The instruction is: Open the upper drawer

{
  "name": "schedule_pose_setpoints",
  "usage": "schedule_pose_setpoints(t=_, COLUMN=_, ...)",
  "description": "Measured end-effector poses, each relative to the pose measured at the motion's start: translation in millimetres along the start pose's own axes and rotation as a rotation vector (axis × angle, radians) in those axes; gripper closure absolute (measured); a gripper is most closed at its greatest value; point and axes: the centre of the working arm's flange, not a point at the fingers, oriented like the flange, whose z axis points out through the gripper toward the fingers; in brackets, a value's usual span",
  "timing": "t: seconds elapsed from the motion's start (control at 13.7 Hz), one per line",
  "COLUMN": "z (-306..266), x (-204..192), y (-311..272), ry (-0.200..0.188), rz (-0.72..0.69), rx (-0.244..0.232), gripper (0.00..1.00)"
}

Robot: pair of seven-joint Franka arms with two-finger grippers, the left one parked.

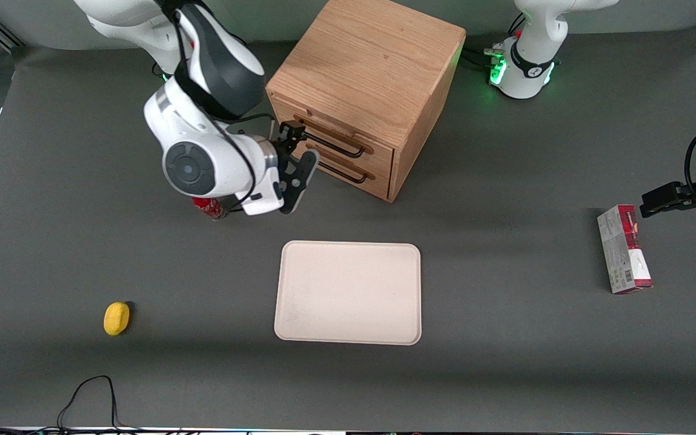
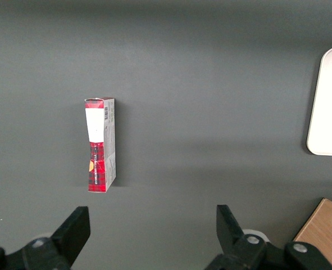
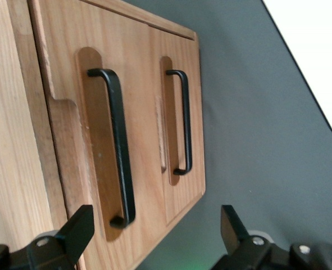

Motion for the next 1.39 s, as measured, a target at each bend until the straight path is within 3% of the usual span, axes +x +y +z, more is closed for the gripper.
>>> schedule_pose_setpoints(t=0.66, z=36, x=10, y=-8, ry=-0.042, rz=-0.012, rx=-0.01, gripper=0.0)
schedule_pose_setpoints(t=1.39, z=59, x=18, y=-10, ry=-0.024, rz=-0.015, rx=-0.03, gripper=0.0)
